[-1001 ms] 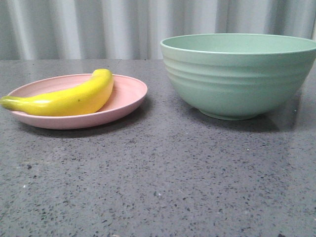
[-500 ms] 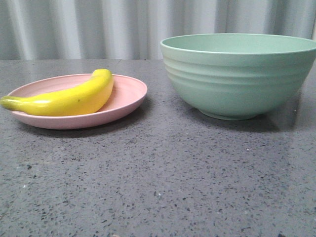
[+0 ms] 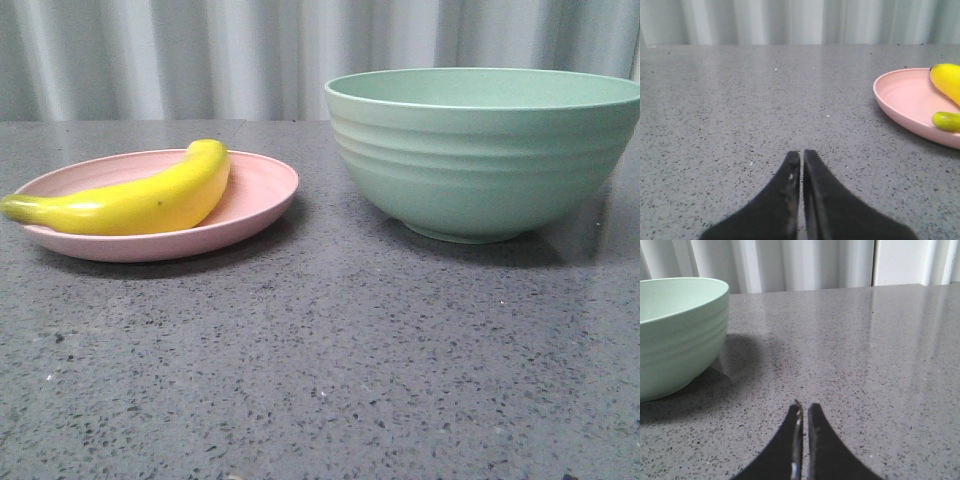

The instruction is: Transfer banana from pink plate to green bowl

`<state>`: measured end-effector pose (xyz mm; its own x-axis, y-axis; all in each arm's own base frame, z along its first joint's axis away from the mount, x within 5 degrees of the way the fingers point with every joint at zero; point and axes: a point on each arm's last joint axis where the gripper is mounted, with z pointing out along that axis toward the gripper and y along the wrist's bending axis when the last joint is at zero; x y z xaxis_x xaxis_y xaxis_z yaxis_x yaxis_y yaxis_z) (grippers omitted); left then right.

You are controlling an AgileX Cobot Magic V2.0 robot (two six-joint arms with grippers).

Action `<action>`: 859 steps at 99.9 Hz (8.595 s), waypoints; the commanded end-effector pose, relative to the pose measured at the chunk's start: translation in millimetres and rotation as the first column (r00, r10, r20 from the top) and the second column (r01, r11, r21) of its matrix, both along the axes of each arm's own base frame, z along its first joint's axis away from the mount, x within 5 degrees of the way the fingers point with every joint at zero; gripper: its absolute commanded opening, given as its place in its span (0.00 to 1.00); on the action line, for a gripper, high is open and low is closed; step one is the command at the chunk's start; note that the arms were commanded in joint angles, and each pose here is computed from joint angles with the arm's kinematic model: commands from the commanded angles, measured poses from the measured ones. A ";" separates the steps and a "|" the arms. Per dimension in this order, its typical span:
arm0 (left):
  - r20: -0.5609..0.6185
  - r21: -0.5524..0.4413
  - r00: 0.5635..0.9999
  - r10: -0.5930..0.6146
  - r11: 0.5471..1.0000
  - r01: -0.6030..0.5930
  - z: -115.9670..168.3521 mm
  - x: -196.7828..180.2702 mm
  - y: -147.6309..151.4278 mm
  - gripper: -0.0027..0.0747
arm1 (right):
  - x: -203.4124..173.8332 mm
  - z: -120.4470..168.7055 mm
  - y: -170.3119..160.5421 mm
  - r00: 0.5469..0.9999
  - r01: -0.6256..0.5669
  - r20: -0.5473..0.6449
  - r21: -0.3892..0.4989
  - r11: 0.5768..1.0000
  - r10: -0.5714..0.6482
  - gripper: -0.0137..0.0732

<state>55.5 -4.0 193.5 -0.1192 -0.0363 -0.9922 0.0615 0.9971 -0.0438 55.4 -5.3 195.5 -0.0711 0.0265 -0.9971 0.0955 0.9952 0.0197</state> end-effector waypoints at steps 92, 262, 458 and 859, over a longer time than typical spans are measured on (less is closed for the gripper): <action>0.158 -0.072 0.987 0.011 0.997 0.001 80.8 15.5 -0.7 0.01 | 35.7 75.6 -0.2 0.982 0.001 -0.185 0.144 0.990 0.026 0.09; -0.579 0.021 0.680 -0.449 0.826 0.563 99.6 183.9 -170.3 0.67 | 53.3 66.0 -2.8 0.977 0.017 -0.212 0.148 0.989 0.015 0.09; -0.511 0.045 0.640 -0.575 0.725 0.687 162.5 161.0 -197.1 0.33 | 58.4 152.6 15.0 0.910 -0.146 -0.372 0.130 0.981 0.185 0.40; 0.083 0.141 0.589 -0.804 0.594 0.792 182.4 39.3 -139.6 0.01 | 89.6 209.8 29.2 0.946 -0.286 -0.131 0.093 0.954 0.297 0.09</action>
